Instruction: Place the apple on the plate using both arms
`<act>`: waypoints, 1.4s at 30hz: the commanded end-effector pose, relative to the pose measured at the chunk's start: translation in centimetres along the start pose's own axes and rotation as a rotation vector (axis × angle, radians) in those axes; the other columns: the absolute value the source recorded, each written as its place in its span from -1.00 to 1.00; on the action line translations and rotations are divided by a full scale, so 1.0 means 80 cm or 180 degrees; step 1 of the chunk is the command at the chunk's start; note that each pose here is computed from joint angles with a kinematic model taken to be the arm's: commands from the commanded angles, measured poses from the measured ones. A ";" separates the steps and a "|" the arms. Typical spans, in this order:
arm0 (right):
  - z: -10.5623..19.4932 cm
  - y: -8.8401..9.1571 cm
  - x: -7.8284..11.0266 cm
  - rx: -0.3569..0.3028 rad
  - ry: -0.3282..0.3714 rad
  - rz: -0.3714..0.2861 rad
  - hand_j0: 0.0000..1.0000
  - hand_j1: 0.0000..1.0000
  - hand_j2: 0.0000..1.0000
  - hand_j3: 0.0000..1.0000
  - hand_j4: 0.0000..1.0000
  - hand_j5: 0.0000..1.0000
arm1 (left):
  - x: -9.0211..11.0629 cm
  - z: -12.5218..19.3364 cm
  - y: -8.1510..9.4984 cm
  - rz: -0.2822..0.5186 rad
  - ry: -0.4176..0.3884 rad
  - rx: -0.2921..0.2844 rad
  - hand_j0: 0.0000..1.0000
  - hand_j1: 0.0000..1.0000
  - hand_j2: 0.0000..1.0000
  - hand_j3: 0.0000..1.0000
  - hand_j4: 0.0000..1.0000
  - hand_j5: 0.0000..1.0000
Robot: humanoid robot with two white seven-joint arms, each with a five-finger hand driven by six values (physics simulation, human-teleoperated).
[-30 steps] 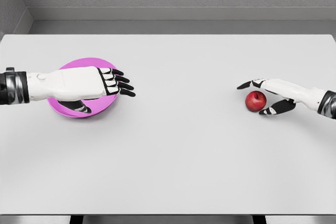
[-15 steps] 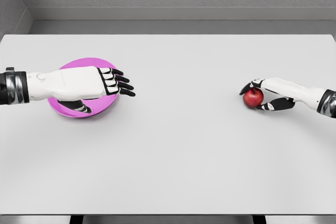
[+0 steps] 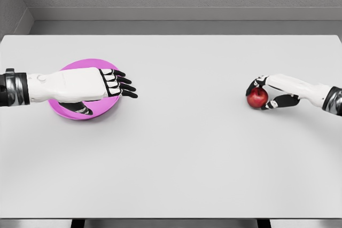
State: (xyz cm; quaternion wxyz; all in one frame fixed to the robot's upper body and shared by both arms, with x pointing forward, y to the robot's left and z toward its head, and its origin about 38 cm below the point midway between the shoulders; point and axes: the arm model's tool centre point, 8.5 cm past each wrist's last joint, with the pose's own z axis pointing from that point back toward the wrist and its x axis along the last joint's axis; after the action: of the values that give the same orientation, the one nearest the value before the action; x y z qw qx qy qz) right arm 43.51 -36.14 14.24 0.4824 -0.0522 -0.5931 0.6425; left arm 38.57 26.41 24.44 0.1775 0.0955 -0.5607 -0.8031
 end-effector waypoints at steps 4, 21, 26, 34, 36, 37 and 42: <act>-0.019 -0.028 0.064 -0.0088 -0.0453 0.0326 -0.11 -0.11 -0.11 -0.11 -0.11 -0.11 | -0.001 0.001 0.001 0.0016 0.0006 0.0011 1.00 1.00 1.00 1.00 1.00 1.00; -0.163 -0.010 0.172 0.0126 -0.1318 0.0343 0.10 0.10 0.10 0.10 0.10 0.10 | -0.001 0.001 0.001 0.0016 0.0006 0.0011 1.00 1.00 1.00 1.00 1.00 1.00; -0.127 -0.048 0.123 -0.0227 -0.0995 0.0197 1.00 1.00 1.00 1.00 1.00 1.00 | -0.001 0.001 0.001 0.0016 0.0006 0.0011 1.00 1.00 1.00 1.00 1.00 1.00; -0.065 -0.084 0.078 -0.0511 -0.0652 0.0206 1.00 1.00 1.00 1.00 1.00 1.00 | 0.000 0.000 0.000 0.0016 -0.0004 0.0007 1.00 1.00 1.00 1.00 1.00 1.00; -0.051 -0.088 0.069 -0.0516 -0.0566 0.0235 1.00 1.00 1.00 1.00 1.00 1.00 | 0.003 -0.006 0.001 0.0016 -0.0043 0.0016 1.00 1.00 1.00 1.00 1.00 1.00; -0.046 -0.090 0.067 -0.0510 -0.0536 0.0250 1.00 1.00 1.00 1.00 1.00 1.00 | 0.005 -0.010 0.000 0.0016 -0.0070 0.0022 1.00 1.00 1.00 1.00 1.00 1.00; 0.000 -0.110 0.045 -0.0619 -0.0298 0.0328 1.00 1.00 1.00 1.00 1.00 1.00 | 0.025 -0.052 -0.004 0.0034 -0.0342 -0.0099 1.00 1.00 1.00 1.00 1.00 1.00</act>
State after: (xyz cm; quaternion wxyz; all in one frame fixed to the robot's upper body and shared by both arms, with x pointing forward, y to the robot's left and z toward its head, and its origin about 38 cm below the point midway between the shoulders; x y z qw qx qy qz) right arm 46.56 -33.81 22.20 0.4105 -0.0851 -0.6692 0.6136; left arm 38.23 23.71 23.21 0.1618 0.0639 -0.5595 -0.8103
